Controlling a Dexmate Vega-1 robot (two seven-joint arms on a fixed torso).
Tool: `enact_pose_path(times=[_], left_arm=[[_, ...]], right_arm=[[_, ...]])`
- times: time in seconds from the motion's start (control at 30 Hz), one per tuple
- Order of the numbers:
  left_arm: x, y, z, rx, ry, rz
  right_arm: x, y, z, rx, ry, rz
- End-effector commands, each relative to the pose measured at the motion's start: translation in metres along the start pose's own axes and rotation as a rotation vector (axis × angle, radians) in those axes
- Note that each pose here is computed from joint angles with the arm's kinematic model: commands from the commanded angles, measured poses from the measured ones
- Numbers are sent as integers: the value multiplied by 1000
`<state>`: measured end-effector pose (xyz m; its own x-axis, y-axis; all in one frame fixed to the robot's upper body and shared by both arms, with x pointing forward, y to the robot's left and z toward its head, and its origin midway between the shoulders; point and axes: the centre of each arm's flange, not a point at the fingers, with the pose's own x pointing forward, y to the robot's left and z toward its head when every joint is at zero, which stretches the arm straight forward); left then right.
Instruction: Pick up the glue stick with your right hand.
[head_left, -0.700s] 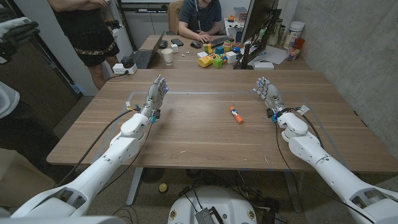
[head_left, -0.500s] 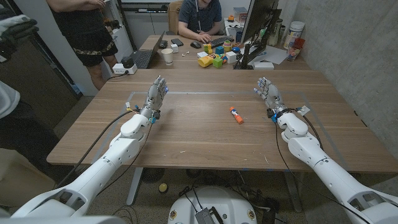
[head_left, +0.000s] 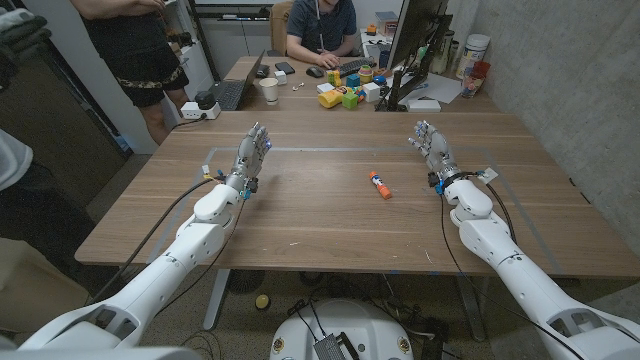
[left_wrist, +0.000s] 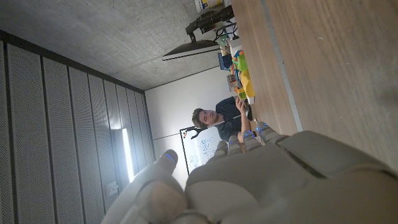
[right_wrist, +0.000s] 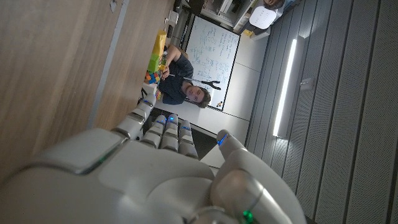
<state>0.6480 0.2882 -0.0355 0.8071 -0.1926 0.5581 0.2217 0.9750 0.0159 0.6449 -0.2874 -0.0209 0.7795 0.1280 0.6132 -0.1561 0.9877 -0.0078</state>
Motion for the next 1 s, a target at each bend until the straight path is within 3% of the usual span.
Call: enact_pose_path(times=[0.03,0.53,0.7,1.0], left_arm=[[2,0,-1,-5,-2,-3],[5,2,-2,-6,1,-2],[6,2,-3,-7,1,-4],[8,2,-3,-8,0,-7]], right_arm=[[-1,-3,22,-61,-77,-31],[-29,-10,63,-201,-256,-156],[-38,-8,78,-303,-320,-207],[-49,-5,93,-442,-390,-279]])
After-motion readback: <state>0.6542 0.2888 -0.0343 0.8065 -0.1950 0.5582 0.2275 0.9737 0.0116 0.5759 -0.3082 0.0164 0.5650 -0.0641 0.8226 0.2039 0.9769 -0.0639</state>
